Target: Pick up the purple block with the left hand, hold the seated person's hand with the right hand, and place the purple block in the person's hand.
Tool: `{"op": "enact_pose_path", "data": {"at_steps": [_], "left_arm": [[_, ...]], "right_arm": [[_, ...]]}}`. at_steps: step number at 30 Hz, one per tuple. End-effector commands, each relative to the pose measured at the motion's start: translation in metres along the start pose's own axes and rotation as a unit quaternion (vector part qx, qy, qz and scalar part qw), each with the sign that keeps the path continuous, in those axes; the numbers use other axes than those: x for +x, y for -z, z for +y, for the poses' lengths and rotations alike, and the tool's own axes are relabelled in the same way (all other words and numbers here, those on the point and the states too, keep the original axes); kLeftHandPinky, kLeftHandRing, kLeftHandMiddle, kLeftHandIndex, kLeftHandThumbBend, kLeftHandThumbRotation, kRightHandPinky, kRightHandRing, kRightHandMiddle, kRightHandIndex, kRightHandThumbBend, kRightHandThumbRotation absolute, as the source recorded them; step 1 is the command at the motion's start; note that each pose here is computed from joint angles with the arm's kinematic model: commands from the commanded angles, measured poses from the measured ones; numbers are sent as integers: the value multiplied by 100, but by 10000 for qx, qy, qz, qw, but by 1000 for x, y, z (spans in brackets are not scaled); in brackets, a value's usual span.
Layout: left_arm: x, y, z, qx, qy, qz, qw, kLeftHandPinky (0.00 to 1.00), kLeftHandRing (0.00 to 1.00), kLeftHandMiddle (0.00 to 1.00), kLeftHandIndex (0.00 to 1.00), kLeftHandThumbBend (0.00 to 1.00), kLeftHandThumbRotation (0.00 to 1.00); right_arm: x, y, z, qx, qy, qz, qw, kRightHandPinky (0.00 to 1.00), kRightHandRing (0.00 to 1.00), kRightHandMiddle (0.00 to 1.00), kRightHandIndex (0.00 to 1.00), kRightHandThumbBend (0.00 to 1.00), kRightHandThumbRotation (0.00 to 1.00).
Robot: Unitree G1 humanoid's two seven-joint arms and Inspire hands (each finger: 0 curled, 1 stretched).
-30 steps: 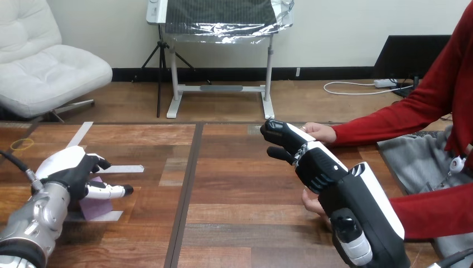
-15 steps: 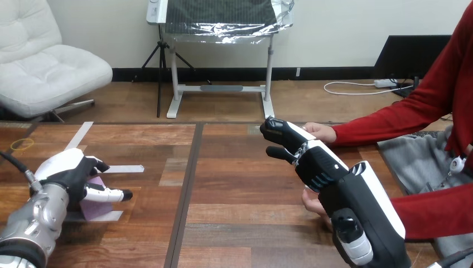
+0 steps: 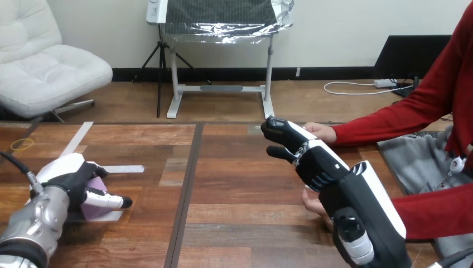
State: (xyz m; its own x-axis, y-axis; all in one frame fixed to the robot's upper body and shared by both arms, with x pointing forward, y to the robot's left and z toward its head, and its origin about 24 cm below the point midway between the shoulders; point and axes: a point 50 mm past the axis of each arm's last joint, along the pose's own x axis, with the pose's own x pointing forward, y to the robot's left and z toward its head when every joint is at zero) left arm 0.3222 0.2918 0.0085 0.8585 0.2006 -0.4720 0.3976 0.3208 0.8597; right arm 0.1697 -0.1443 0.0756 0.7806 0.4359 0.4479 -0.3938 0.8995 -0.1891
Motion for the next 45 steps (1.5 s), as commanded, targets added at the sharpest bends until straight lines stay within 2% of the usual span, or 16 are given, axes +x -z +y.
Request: {"op": "enact_pose_path", "data": {"at_steps": [1,11,16,23,27,28,33,35,39,45], "left_arm": [[5,-24,33,-3,-318,-245,9992,74,84,85,82,87,38],[6,-25,37,15,-205,-81,9998,73,86,87,82,86,11],[6,-26,40,96,-200,-43,9997,69,84,85,81,86,4],[6,-26,44,314,-198,-16,9993,62,79,83,78,86,1],[6,-26,47,209,-307,61,9993,58,74,79,75,85,0],[6,-26,47,189,-339,74,9992,52,66,73,73,84,0],[6,-25,49,199,-585,79,9981,39,50,59,67,81,0],[6,-25,49,220,-675,83,9974,34,43,52,61,78,0],[6,-25,50,294,-895,134,9955,33,41,49,54,75,0],[5,-26,52,281,-1059,174,9938,35,44,50,49,72,0]], "right_arm": [[13,-13,-5,-88,-12,-439,9990,87,92,90,88,92,100],[13,-13,-4,-108,-1,-447,9989,87,92,90,88,92,100],[13,-13,-4,-110,-5,-439,9990,87,92,90,88,92,100],[13,-12,-4,-100,0,-438,9990,88,92,90,88,91,100],[13,-12,-4,-109,4,-451,9989,88,92,90,88,91,100],[13,-12,-4,-115,5,-455,9989,88,92,90,88,91,100],[13,-12,-4,-114,9,-454,9989,88,92,90,88,91,100],[13,-12,-4,-108,11,-449,9989,88,92,90,88,91,100],[13,-12,-4,-105,14,-444,9990,88,92,90,88,91,100],[13,-12,-4,-113,7,-448,9989,87,92,89,88,92,100]]}}
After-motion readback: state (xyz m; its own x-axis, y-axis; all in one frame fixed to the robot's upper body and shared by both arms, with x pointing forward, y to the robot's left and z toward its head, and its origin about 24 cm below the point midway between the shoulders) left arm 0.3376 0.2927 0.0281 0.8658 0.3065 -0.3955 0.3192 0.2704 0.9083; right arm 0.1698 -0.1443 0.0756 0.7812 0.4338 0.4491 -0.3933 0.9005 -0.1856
